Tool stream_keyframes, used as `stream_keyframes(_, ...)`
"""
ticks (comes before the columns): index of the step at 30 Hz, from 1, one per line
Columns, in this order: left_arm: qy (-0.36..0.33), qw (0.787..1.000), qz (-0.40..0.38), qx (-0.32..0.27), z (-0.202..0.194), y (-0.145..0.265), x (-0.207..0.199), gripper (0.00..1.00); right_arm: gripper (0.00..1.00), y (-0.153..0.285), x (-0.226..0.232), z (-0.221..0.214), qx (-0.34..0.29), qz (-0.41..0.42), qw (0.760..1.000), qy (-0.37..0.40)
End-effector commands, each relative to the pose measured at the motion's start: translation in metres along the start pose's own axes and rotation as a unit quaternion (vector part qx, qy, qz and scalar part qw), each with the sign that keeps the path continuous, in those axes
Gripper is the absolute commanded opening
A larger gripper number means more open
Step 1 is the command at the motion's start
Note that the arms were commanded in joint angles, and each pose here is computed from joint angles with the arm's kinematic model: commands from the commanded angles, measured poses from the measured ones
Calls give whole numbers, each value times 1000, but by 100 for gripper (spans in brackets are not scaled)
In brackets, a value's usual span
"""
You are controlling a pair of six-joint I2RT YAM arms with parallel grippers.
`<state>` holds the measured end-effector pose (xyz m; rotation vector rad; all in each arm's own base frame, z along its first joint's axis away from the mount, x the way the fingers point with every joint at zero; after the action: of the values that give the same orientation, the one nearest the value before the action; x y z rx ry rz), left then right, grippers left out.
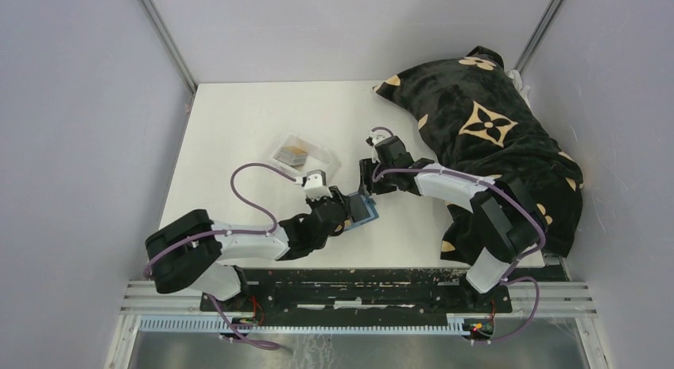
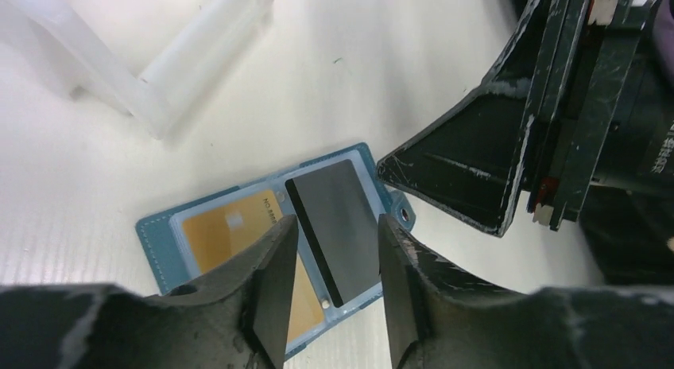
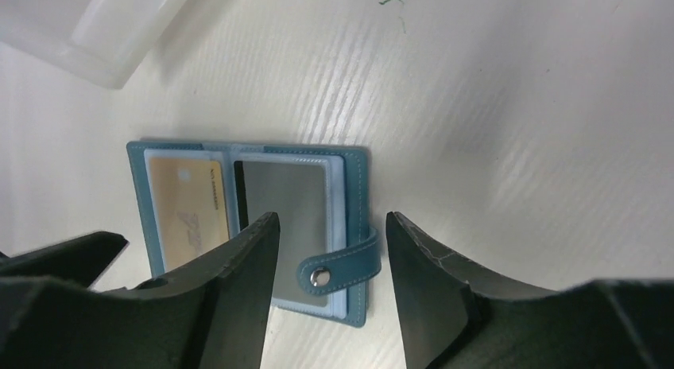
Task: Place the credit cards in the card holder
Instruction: Insert the credit card into the card holder, then pick up the credit card from the storage box.
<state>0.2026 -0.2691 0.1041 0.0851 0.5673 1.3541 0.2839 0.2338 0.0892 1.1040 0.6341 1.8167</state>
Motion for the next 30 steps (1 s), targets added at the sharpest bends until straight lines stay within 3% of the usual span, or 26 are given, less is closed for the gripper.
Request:
stream_keyframes(1, 12, 998, -15, -62, 31, 17, 5, 51, 59, 32, 32, 30, -83, -13, 992, 93)
stream_keyframes(4, 11, 997, -22, -75, 39, 29, 15, 57, 59, 54, 59, 53, -151, -49, 974, 161)
stream_keyframes(6, 16, 996, -38, -81, 46, 37, 17, 61, 57, 73, 76, 75, -228, -81, 951, 191)
stream_keyframes(9, 21, 994, -52, -94, 62, 49, 17, 68, 45, 97, 93, 106, -327, -76, 921, 200)
stream_keyframes(11, 13, 994, -47, -102, 72, 55, 19, 73, 38, 113, 101, 126, -399, -72, 900, 160)
stream_keyframes(12, 2, 993, -44, -108, 77, 57, 20, 75, 39, 118, 105, 135, -428, -66, 890, 139)
stream_keyframes(13, -5, 993, -41, -112, 82, 59, 21, 82, 48, 121, 109, 142, -447, -59, 883, 129)
stream_keyframes(15, -18, 992, -28, -121, 90, 63, 24, 97, 86, 115, 120, 152, -458, -46, 877, 137)
stream_keyframes(16, -23, 992, -23, -125, 93, 63, 24, 100, 97, 112, 126, 157, -455, -39, 876, 153)
stream_keyframes(17, -28, 991, -19, -129, 96, 64, 25, 99, 100, 107, 132, 161, -449, -33, 877, 169)
stream_keyframes(25, -14, 989, 72, -126, 93, 51, 39, 99, 99, 60, 151, 174, -404, -14, 885, 231)
stream_keyframes(30, 19, 989, 110, -100, 85, 34, 56, 98, 74, 29, 163, 174, -310, 22, 911, 272)
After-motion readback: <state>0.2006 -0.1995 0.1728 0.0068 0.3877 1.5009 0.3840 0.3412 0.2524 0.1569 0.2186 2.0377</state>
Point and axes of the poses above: each gripper's point midway between its finger pads, its own y axis back along the fingers, its own x axis along the line the jaws close on, z = x × y, the point moved 6 cm from there along y, back along the fingers, and after that the axes turned 8 degrees about -y, right-handed, at the moved point
